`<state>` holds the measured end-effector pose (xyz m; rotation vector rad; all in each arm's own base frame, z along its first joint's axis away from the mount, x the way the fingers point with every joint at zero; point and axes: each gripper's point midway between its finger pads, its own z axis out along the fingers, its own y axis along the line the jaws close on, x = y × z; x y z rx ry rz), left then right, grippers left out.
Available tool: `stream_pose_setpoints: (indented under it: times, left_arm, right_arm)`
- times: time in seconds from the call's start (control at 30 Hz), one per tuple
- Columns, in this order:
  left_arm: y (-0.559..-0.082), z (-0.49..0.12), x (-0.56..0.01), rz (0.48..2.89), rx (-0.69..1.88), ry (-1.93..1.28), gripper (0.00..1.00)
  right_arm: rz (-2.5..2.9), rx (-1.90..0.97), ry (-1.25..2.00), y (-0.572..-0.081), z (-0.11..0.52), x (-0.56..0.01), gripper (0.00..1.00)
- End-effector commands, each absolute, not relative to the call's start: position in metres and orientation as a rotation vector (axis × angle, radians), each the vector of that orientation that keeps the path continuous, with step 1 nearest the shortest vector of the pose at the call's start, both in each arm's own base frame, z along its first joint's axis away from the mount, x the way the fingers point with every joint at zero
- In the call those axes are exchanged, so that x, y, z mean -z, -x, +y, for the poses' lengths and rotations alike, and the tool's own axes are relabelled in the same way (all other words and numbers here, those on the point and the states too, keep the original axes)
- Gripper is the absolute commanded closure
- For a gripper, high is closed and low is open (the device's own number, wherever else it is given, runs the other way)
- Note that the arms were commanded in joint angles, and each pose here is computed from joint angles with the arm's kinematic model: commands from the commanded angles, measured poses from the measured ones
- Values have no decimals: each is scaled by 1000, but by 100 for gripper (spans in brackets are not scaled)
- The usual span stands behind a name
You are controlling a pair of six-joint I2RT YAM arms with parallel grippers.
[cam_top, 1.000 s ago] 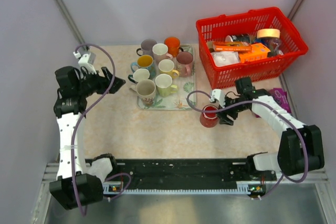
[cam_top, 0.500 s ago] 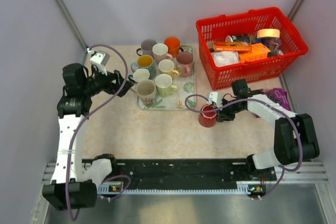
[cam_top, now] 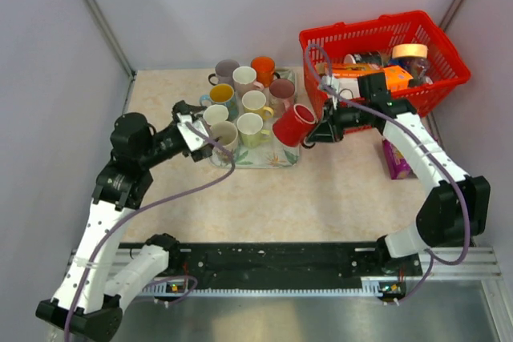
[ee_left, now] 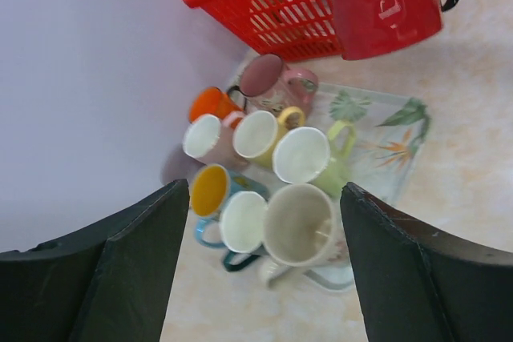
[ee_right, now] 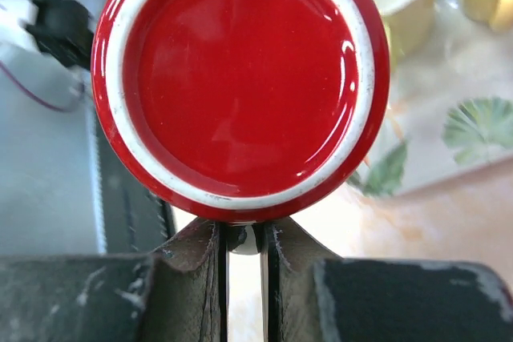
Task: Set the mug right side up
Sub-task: Turn over the cup at the center of the board, then place the cup at the corner of the board.
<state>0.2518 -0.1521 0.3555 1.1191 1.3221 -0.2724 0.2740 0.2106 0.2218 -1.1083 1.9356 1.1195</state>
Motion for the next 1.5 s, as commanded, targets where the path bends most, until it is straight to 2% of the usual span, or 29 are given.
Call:
stream_pose_setpoints:
  times: [0.0, 0.1, 0.23, 0.37, 0.6, 0.67, 0.73, 0.83, 0.9, 0.93, 1.0, 1.03, 1.13, 1.17, 1.3, 1.47]
  left_arm:
    - [-264, -156, -381, 907, -102, -1311, 17]
    - [-261, -172, -382, 668, -225, -1365, 17]
    - [-261, -193, -384, 470, -322, -1384, 17]
    - [-265, -209, -379, 444, -282, -1414, 18]
    - [-268, -224, -360, 459, -222, -1465, 21]
    - [-270, -230, -360, 450, -230, -1466, 27]
    - [-272, -234, -361, 436, -242, -1464, 44]
    - [-271, -242, -367, 402, -250, -1455, 76]
    - [-272, -247, -365, 399, -255, -1455, 100]
    - [-272, -249, -363, 405, -253, -1457, 100]
    - [-272, -250, -363, 444, -238, -1445, 100]
    - [-271, -248, -363, 474, -228, -1440, 100]
    - [-271, -235, -356, 651, -170, -1444, 100]
    - [-272, -229, -345, 755, -140, -1466, 100]
    - [-262, -205, -292, 1176, 2, -1568, 100]
    - [-231, -181, -214, 1887, 226, -1558, 100]
  right_arm:
    - [1855, -1615, 894, -276, 250, -289, 100]
    - [1829, -1884, 839, -270, 267, -309, 100]
    - [1813, -2020, 995, -240, 285, -308, 100]
    - [1814, -2100, 1093, -214, 298, -304, 100]
    - [1817, -2110, 1100, -219, 303, -304, 100]
    - [1834, -2126, 1096, -218, 305, -302, 100]
    - [1869, -2149, 1075, -218, 306, -299, 100]
    - [1927, -2191, 1044, -219, 306, -295, 89]
    - [1944, -2202, 1032, -221, 307, -296, 76]
    - [1963, -2212, 1017, -221, 308, -295, 65]
    - [1934, -2179, 1015, -226, 307, -300, 52]
    - [1903, -2143, 1012, -231, 305, -302, 40]
    - [1865, -1994, 902, -257, 291, -306, 15]
    - [1872, -1917, 822, -274, 282, -305, 1]
    - [1941, -1541, 660, -315, 253, -291, 1]
    - [1909, -878, 733, -351, 209, -277, 1]
